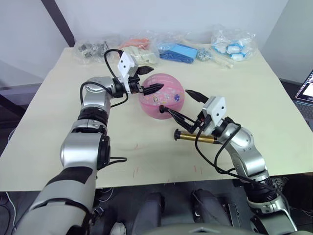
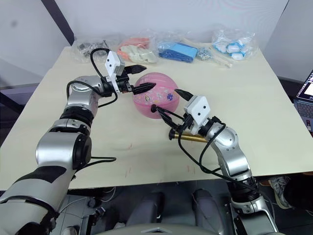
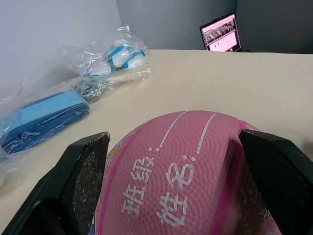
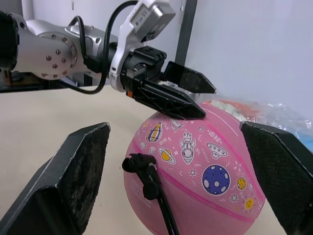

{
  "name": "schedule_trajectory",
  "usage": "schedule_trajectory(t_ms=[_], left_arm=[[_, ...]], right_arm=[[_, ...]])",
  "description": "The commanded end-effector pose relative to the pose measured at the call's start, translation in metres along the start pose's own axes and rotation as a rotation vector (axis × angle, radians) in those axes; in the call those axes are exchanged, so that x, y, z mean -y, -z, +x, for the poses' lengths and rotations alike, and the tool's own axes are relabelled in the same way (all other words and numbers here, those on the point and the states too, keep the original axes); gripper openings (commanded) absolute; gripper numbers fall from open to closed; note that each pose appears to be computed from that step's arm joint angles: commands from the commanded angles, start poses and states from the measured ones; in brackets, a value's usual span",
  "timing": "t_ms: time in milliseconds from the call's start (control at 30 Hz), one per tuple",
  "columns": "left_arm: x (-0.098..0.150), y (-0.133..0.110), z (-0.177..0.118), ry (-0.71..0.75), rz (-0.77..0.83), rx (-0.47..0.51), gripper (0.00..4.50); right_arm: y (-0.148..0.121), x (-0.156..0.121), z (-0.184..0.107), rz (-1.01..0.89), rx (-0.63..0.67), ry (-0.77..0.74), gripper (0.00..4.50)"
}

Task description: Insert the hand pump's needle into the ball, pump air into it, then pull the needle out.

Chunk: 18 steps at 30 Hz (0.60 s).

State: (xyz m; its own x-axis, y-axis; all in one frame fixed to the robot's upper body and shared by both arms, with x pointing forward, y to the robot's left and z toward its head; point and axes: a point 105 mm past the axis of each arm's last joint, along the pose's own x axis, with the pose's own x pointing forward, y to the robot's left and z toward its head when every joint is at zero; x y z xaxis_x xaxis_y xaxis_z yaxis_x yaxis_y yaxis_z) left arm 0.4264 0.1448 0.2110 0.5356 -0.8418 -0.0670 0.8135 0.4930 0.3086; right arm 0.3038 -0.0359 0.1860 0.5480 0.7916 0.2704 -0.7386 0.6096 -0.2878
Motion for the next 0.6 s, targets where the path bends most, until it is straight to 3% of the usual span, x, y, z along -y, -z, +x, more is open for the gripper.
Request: schedule_trajectory(t_ms=[33,333,600], left_arm=[[-0.004,0.001,0.002,-0.029,0.006,-0.027,4.50],[0.009,0.024,0.006,0.028,-0.097,-0.104,4.50],[0.018,0.042,0.008,0.045,-0.143,-0.151,4.50]], right_arm=[[-0.023,0.001,-0.001,-0.016,0.083,0.003,4.47],[-0.012,-0.006,0.004,-0.043,0.006,-0.072,4.47],[0.015,-0.009,0.019,-0.134,-0.170,-0.089,4.47]])
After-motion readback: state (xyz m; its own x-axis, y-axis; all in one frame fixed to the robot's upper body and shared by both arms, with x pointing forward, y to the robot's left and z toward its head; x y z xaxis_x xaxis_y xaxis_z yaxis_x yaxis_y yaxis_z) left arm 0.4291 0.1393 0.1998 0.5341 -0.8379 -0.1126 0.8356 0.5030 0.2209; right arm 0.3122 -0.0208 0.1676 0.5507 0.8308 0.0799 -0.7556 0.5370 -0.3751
